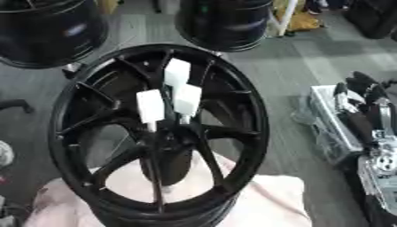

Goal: Pull the pin out of the wheel hub.

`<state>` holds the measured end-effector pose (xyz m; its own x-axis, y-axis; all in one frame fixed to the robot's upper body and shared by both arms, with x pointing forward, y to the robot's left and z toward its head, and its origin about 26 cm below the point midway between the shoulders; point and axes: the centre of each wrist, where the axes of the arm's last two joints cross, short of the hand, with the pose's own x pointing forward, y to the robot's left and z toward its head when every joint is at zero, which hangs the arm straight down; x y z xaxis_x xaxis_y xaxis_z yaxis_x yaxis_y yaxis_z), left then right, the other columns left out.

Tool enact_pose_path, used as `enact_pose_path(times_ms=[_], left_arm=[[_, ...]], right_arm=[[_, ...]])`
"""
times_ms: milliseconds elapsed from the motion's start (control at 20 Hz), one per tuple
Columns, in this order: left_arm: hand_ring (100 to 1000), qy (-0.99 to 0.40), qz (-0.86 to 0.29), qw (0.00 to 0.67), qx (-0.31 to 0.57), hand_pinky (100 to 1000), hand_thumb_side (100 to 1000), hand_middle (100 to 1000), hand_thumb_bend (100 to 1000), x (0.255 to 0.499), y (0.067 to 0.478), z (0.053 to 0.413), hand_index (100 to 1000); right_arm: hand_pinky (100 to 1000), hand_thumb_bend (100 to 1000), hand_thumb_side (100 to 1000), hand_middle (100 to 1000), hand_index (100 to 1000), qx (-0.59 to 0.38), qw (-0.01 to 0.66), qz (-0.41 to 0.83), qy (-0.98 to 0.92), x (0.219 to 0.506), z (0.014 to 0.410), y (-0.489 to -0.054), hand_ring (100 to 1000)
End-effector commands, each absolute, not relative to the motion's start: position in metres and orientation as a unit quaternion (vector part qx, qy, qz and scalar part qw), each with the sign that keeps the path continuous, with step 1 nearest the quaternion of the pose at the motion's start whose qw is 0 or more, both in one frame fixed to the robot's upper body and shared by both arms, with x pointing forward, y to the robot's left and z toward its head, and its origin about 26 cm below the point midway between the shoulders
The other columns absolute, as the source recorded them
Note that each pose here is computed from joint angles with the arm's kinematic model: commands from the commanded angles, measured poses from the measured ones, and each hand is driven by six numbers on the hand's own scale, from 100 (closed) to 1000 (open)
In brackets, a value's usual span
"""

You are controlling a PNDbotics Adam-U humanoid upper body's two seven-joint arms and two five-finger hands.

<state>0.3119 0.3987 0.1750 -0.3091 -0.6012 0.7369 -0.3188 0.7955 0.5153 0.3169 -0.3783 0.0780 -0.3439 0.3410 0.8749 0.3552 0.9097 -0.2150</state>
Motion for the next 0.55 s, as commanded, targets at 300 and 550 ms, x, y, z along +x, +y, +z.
enact_pose_path(times_ms=[300,550], left_arm=[[662,-0.829,-0.005,0.505,0.242,757,598,698,515,0.291,0.374,0.177,778],[661,-0.826,0.021,0.520,0.218,757,620,696,480,0.288,0.363,0.170,776]], right_arm=[[716,174,388,788,870,-0.204,0.518,0.016,-0.830,0.317,0.089,-0.375,868],[718,172,368,803,876,-0.197,0.521,0.030,-0.830,0.317,0.089,-0.372,877]])
